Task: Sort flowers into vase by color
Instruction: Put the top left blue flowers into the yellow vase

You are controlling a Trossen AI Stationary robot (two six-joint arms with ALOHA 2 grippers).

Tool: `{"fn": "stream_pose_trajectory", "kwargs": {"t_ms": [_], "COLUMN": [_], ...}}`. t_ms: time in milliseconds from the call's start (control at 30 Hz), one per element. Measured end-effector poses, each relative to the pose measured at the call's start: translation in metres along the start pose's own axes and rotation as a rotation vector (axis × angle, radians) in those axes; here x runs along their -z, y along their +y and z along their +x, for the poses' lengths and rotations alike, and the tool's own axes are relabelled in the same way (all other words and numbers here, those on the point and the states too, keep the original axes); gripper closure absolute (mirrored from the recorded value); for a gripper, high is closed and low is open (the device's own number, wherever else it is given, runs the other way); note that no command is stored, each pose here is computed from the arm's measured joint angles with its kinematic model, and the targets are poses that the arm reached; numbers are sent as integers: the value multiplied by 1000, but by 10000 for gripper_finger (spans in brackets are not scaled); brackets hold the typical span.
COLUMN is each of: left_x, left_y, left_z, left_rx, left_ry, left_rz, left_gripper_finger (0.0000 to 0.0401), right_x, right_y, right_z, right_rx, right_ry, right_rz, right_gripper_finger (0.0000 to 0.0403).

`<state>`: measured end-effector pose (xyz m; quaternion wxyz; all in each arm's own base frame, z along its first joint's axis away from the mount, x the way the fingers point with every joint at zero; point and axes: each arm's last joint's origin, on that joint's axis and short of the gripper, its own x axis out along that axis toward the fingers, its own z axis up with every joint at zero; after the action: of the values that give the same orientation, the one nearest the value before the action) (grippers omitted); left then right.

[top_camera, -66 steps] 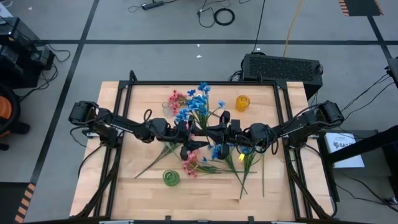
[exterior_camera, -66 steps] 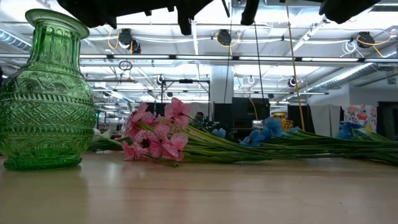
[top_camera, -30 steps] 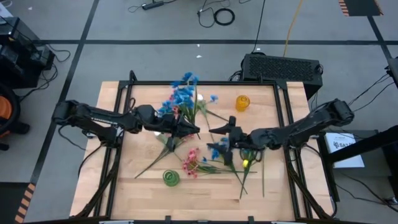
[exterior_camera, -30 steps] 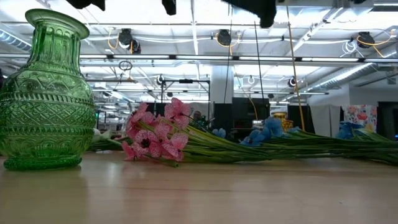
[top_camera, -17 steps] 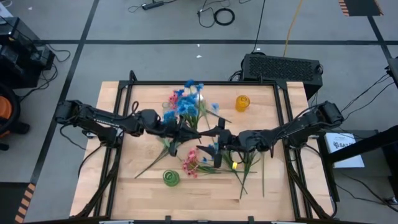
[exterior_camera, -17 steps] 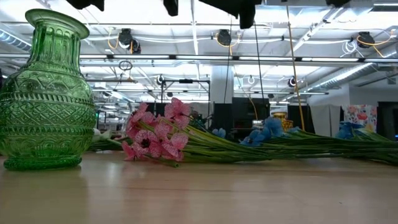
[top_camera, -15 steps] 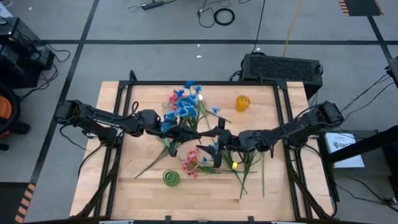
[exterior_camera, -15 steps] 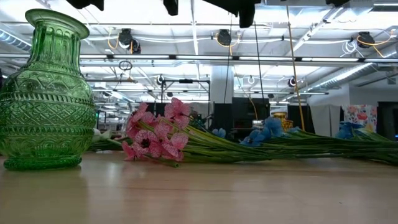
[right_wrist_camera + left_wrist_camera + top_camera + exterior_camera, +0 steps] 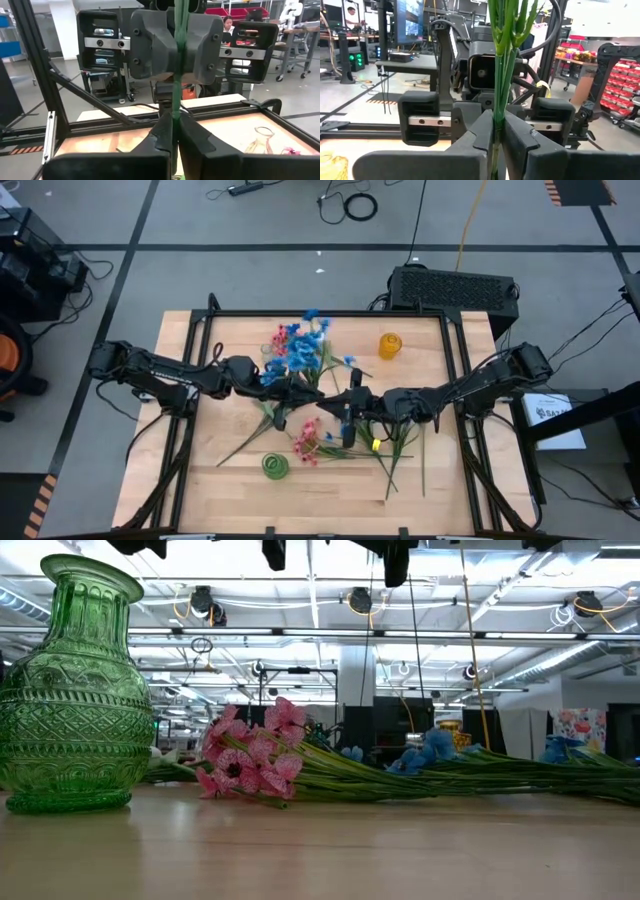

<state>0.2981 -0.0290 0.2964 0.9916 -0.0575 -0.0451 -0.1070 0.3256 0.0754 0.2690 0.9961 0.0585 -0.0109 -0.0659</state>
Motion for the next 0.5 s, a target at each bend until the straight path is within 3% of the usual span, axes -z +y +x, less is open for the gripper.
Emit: {"fn": "stream_pose_trajectory", "kwargs": {"t_ms": [233, 333, 500], "left_x": [-1, -5, -10], "left_y": [-13, -15, -19], "left_z": [0, -4, -11], "left_rx": [13, -5, -30], "left_ry": [-3, -6, 18], "left_rz": [71, 69, 46], "left_gripper_finger": [347, 304, 199], "right_x": [0, 0, 1], "right_y": [1, 0, -1], "right_z": [0, 0, 0], "right_rx": [-13, -2, 12], "right_ry": [5, 5, 10], "right_rz": [-2, 4, 20], "right_gripper_finger": [400, 401, 402]}}
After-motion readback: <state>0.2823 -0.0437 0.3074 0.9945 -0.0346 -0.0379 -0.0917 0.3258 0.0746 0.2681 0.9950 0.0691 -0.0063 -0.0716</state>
